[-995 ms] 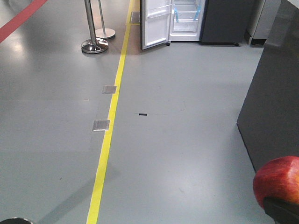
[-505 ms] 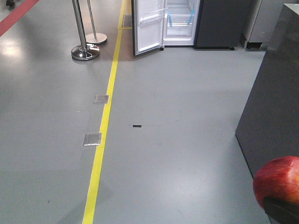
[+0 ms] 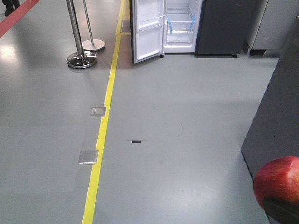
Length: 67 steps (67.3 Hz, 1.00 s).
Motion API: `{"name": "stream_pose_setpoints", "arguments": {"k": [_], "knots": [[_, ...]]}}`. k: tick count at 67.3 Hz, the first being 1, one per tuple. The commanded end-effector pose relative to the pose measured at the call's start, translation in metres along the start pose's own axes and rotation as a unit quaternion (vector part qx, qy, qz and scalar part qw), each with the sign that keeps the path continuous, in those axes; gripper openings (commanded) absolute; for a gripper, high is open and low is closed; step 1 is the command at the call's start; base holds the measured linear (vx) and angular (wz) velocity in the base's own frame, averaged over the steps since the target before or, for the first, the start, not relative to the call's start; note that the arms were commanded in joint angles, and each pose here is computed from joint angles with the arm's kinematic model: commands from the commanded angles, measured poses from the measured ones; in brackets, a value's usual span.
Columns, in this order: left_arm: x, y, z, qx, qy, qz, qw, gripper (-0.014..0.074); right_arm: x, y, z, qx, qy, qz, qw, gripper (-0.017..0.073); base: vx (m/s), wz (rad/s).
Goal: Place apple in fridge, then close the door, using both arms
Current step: 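Drive toward the open refrigerator along the yellow floor line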
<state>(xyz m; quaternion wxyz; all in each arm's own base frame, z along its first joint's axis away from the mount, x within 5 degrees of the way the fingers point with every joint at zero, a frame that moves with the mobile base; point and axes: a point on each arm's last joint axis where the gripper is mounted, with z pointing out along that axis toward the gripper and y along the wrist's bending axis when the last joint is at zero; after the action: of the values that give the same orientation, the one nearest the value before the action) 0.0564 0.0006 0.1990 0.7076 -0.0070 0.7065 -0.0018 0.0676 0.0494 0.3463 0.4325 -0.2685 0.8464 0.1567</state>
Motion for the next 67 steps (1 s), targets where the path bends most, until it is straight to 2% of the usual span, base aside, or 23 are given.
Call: {"name": "stream_pose_setpoints", "arguments": {"k": [1,67], "knots": [[0.0026,-0.0006,0.0008,0.004,-0.022,-0.004,1.0,-0.0006,-0.0124,-0.0001,-0.0053,0.004,-0.045,-0.001,0.999,0.015,0.3,0.01],[0.0026,-0.0006,0.0008,0.004,-0.022,-0.004,1.0,-0.0006,-0.0124,-0.0001,-0.0053,0.004,-0.045,-0.001,0.999,0.015,0.3,-0.01]]}}
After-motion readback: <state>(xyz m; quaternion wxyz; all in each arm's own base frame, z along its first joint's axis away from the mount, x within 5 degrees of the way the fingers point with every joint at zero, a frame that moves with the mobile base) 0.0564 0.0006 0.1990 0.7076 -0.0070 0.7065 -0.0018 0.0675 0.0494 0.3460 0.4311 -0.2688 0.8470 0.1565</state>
